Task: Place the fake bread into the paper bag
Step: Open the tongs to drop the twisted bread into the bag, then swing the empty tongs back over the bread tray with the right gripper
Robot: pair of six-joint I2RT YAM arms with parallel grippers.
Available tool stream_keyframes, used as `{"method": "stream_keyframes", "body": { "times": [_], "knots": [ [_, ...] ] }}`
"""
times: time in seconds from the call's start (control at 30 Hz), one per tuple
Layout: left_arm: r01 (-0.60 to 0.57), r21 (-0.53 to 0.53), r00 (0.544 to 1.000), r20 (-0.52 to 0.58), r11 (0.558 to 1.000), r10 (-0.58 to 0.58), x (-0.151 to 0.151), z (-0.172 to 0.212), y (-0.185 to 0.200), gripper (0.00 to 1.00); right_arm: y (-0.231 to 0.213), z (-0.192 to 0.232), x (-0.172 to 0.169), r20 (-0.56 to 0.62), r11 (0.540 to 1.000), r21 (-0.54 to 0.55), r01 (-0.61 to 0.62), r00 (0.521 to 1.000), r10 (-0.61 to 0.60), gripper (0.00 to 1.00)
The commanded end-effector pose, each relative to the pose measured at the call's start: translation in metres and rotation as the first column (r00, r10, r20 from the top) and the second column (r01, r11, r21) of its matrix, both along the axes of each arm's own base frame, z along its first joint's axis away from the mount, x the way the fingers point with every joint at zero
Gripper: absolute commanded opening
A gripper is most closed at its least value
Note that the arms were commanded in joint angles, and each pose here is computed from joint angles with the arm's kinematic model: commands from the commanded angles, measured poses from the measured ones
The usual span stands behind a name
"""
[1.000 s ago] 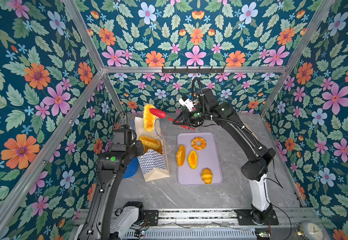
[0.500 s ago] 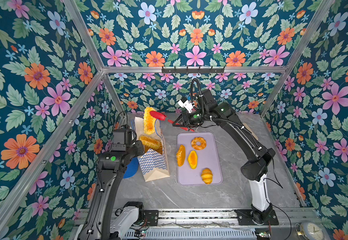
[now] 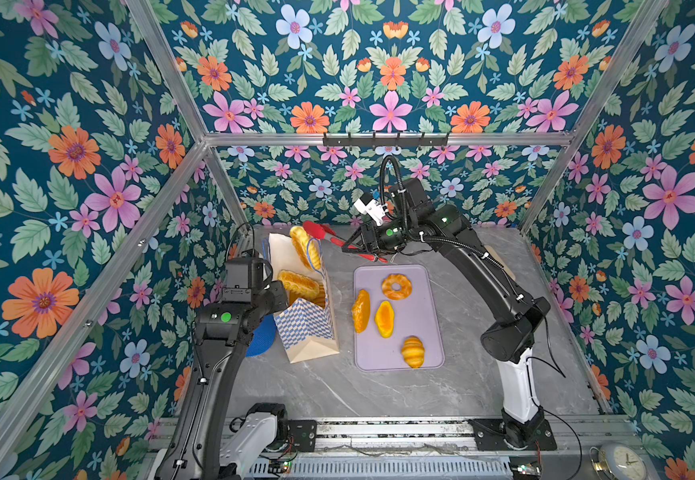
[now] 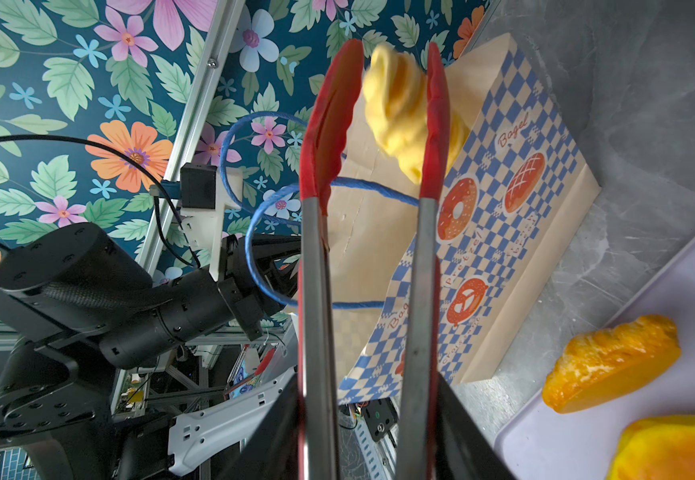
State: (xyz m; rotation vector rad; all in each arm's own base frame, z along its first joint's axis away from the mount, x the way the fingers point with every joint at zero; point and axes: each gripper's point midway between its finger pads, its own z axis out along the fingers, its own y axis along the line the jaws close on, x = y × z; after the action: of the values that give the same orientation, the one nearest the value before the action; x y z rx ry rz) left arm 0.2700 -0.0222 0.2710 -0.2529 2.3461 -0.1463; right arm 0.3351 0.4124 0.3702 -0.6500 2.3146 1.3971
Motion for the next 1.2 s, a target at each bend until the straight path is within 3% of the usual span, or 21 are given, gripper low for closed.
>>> {"method": "stream_keyframes", "body": {
  "times": [0.0, 0.43, 0.73, 1.0, 1.17],
  "knots": [
    [-0.006, 0.005, 1.000, 0.009, 1.000, 0.006, 0.000, 0.002, 0.002, 0.14, -0.001, 0.012, -0.004, 0.025, 1.000, 0.024, -0.009, 1.000, 0.009, 0.47],
    [-0.007, 0.005, 1.000, 0.009, 1.000, 0.007, 0.002, 0.003, 0.001, 0.14, -0.014, 0.034, -0.001, 0.084, 0.997, 0.025, 0.069, 0.994, -0.071, 0.47],
    [-0.006, 0.002, 1.000, 0.017, 1.000, 0.006, 0.003, 0.005, 0.001, 0.15, -0.056, 0.050, 0.003, 0.137, 0.973, 0.010, 0.231, 0.964, -0.230, 0.46],
    [-0.002, -0.002, 1.000, 0.028, 1.000, 0.002, 0.005, 0.007, 0.000, 0.17, -0.111, 0.034, -0.003, 0.098, 0.937, 0.002, 0.349, 0.932, -0.348, 0.47],
    [-0.001, -0.003, 0.999, 0.032, 1.000, 0.001, 0.007, 0.008, 0.000, 0.17, -0.130, 0.003, -0.012, 0.063, 0.924, -0.065, 0.377, 0.926, -0.373, 0.47]
  ]
}}
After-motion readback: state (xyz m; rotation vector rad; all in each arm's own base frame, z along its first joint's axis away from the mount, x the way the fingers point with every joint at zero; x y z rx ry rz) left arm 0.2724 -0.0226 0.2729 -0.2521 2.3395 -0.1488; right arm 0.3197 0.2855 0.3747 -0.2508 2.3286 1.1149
